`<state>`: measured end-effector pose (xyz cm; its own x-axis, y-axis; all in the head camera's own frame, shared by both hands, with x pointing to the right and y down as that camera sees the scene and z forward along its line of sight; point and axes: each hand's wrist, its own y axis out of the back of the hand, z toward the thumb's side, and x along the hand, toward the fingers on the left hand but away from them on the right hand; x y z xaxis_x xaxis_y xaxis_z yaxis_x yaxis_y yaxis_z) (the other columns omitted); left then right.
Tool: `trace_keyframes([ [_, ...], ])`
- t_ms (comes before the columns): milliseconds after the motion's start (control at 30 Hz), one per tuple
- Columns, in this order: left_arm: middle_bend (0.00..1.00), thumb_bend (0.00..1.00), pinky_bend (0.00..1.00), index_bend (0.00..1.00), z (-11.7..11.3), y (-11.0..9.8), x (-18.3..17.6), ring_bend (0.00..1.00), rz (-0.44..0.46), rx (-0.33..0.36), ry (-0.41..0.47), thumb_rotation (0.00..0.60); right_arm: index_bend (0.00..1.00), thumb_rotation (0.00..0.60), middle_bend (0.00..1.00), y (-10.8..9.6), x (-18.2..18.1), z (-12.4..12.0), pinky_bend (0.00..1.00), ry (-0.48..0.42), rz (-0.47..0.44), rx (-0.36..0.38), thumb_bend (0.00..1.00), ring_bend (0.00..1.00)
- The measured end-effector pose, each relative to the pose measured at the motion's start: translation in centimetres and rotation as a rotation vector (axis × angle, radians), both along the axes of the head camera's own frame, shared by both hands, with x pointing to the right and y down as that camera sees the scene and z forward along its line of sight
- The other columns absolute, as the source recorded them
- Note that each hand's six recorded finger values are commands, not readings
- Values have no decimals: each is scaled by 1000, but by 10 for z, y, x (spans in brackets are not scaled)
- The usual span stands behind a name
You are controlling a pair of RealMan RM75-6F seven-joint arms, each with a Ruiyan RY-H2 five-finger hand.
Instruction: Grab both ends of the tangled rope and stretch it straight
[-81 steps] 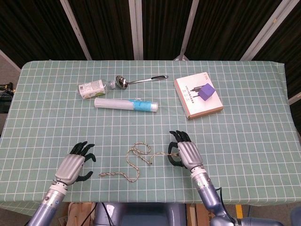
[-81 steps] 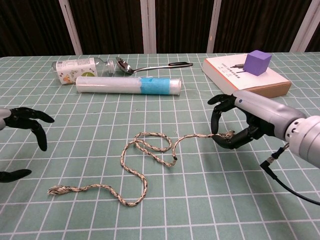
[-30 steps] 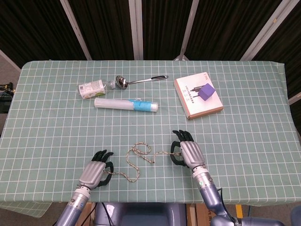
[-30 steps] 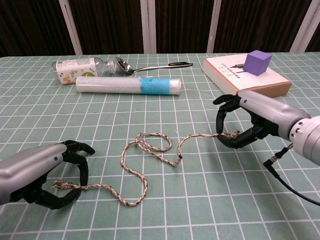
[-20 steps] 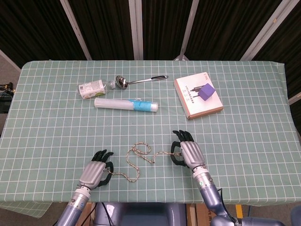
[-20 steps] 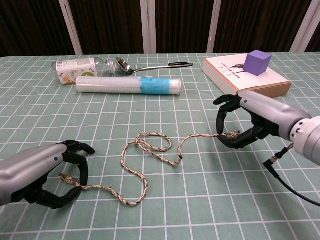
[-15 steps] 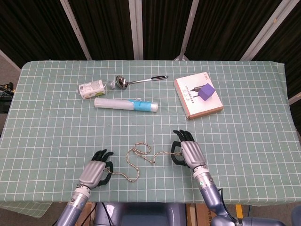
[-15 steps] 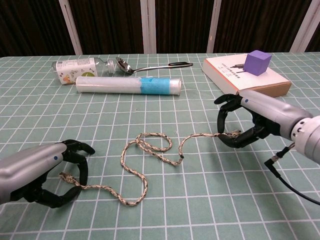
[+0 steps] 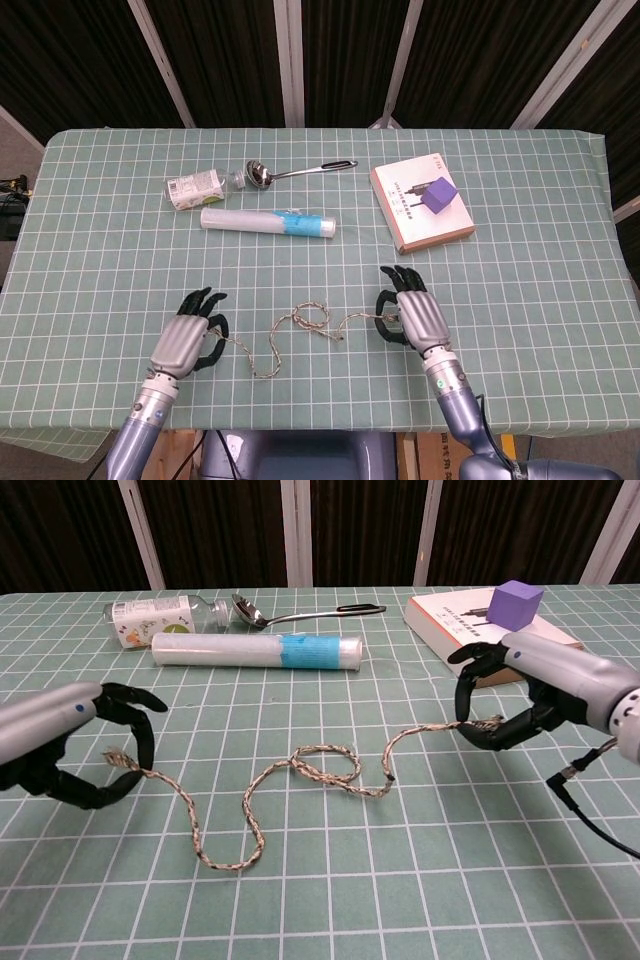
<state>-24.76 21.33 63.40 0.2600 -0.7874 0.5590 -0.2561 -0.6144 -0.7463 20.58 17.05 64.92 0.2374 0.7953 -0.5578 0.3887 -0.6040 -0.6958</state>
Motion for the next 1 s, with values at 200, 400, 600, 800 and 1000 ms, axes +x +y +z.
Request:
trace_keyframes([
  [200, 124, 582, 0, 566, -18, -23, -30, 0, -42, 60, -34, 600, 618, 600, 134, -12, 31, -8, 0, 51, 32, 34, 455, 0],
  [400, 124, 582, 0, 566, -37, -39, -78, 0, -103, 102, -81, 600, 617, 600, 134, -23, 70, -18, 0, 91, 92, 60, 456, 0],
  [600, 123, 582, 0, 567, -40, -38, -115, 0, -164, 103, -104, 600, 617, 600, 134, -25, 103, -25, 0, 124, 139, 72, 456, 0],
  [800, 124, 583, 0, 567, -35, -32, -141, 0, -188, 99, -141, 600, 617, 600, 134, -22, 126, -25, 0, 157, 167, 74, 455, 0],
  [1000, 126, 583, 0, 567, -26, -27, -156, 0, -192, 90, -179, 600, 617, 600, 134, -19, 149, -22, 0, 192, 202, 72, 456, 0],
])
